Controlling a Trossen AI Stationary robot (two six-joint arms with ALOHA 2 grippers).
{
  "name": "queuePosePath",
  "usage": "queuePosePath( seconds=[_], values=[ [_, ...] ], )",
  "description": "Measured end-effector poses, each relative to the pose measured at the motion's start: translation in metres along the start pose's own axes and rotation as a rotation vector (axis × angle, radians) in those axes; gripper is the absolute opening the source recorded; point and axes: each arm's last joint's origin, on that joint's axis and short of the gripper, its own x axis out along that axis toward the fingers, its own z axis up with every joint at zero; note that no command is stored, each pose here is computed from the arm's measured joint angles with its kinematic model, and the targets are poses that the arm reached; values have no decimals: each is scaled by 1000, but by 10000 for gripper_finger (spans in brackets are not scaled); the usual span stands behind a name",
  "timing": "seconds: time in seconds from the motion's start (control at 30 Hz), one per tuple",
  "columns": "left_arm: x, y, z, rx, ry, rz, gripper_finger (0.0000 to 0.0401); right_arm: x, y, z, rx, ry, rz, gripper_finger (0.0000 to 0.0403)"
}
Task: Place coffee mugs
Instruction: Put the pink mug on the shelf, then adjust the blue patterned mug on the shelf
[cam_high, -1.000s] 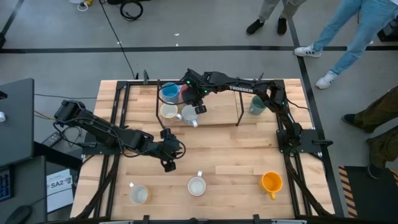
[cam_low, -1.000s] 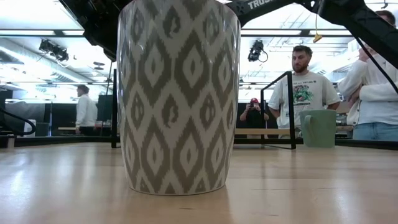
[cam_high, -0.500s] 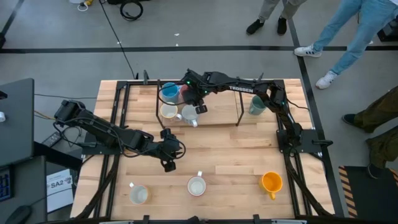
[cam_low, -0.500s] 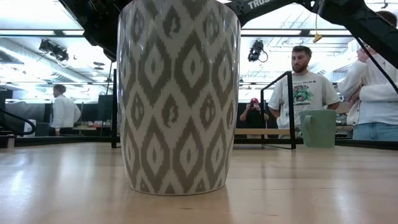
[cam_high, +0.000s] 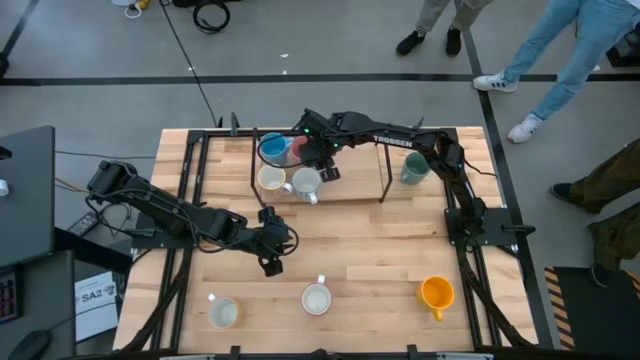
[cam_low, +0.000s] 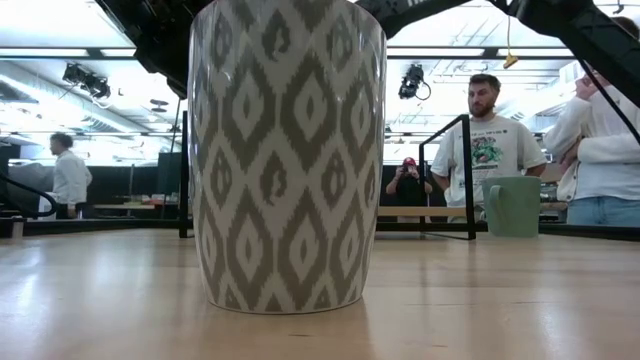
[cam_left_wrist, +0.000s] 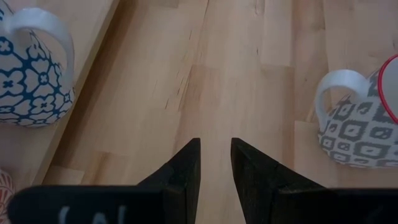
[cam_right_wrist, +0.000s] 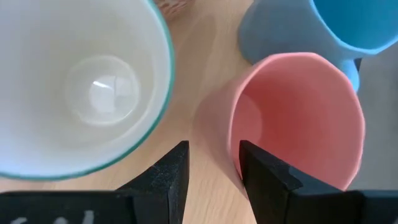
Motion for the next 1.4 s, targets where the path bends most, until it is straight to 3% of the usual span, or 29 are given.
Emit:
queuePosePath(
  seconds=[0.63, 0.93, 1.17, 1.3, 1.4],
  values=[
    [0, 0, 0, 0, 0, 0, 96, -24, -5, 7, -1, -12, -10, 146],
    [0, 0, 0, 0, 0, 0, 96, -60, -3, 14, 38, 20, 24, 146],
    [0, 0, 0, 0, 0, 0, 96, -83, 23, 28, 210, 62, 121, 146],
    [0, 0, 0, 1, 0, 0, 96, -85, 47, 41, 202, 43, 239, 146],
    [0, 0, 0, 1, 0, 1, 96, -85, 67, 55, 149, 21, 255, 146]
  ],
)
